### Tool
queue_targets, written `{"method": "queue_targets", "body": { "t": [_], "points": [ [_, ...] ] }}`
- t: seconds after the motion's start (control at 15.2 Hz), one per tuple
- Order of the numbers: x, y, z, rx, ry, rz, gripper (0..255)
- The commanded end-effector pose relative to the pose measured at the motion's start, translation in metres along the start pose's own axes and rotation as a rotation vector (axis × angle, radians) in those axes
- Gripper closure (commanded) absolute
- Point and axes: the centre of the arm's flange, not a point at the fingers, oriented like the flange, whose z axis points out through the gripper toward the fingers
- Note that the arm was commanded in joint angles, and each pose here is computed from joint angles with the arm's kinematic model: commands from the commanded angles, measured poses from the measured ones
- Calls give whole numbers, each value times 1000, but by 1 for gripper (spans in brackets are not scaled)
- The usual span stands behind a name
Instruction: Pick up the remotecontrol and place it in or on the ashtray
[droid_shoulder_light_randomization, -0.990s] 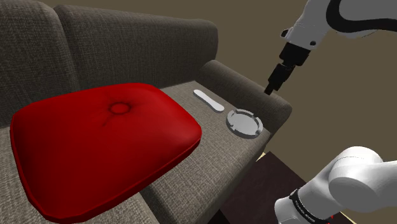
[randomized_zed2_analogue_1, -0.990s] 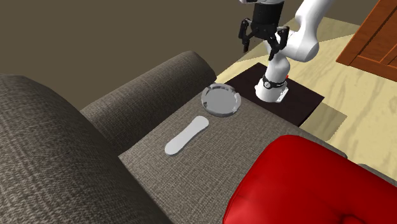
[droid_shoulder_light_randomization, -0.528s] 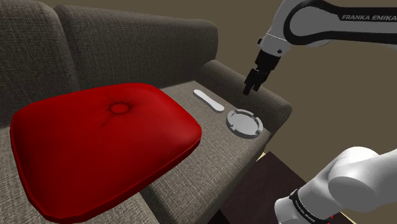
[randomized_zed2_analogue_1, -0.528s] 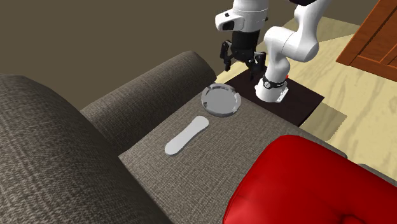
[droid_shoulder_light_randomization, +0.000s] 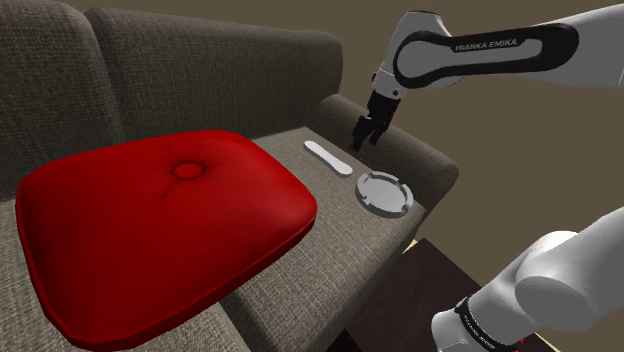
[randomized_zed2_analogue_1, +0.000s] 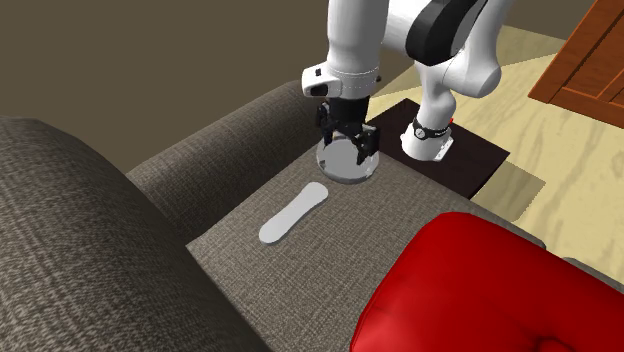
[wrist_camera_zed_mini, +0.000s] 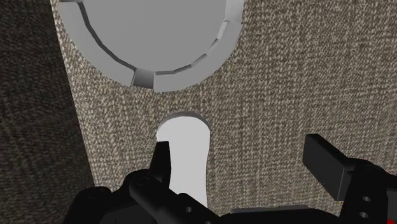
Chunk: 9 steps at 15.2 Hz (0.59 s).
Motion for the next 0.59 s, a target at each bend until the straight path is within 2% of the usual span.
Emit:
{"method": "queue_targets", "body": {
  "t": [0.0,0.53],
  "points": [
    [22,5,17,-7,2,3,0],
    [105,24,78,-34,3,15,0]
  ]
}}
